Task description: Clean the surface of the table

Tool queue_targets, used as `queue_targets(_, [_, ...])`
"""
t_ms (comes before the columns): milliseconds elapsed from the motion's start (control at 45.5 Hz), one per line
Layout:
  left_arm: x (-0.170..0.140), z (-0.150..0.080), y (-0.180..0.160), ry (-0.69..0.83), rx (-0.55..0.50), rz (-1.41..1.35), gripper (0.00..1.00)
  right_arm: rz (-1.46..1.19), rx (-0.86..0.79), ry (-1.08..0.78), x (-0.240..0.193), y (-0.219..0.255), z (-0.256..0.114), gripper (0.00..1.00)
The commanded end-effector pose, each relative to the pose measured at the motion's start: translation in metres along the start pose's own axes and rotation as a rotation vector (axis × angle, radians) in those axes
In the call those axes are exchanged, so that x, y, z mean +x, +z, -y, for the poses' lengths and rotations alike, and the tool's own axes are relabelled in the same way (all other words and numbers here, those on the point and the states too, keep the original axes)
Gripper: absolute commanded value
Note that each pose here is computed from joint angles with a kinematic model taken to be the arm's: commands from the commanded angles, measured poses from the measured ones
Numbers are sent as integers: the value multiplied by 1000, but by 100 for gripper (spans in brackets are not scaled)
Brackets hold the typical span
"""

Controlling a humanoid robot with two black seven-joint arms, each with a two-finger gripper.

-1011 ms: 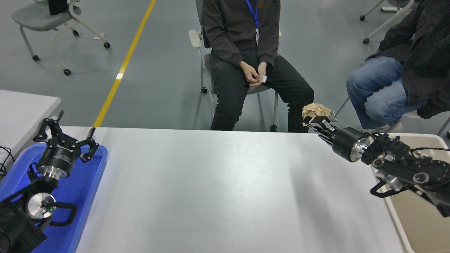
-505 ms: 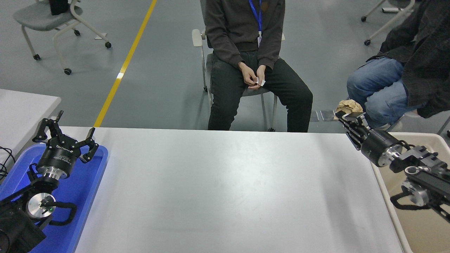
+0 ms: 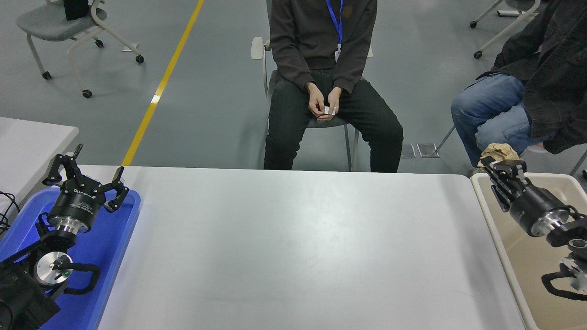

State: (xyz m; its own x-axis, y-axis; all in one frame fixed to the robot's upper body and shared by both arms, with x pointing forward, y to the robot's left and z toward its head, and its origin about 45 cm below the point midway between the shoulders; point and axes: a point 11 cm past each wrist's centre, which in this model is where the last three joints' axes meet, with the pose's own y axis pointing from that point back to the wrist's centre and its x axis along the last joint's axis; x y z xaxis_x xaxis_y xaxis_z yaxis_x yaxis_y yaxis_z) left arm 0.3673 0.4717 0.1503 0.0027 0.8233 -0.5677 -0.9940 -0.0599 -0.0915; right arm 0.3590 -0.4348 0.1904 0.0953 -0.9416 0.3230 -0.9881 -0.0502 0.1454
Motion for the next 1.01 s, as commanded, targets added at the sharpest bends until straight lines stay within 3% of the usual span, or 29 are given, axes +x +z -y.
queue_targets(0, [0,0,1,0,0,1,100,13,-29,62,18,12,-4,0])
queue_targets(396, [0,0,0,0,0,0,100,-113,-236,208,65,82,-25,0])
queue_targets(747, [0,0,0,0,0,0,100,-164,-455,305,72,150,-50,0])
queue_targets(989, [0,0,0,0,0,0,100,-194,-554,347,72,166,-61,0])
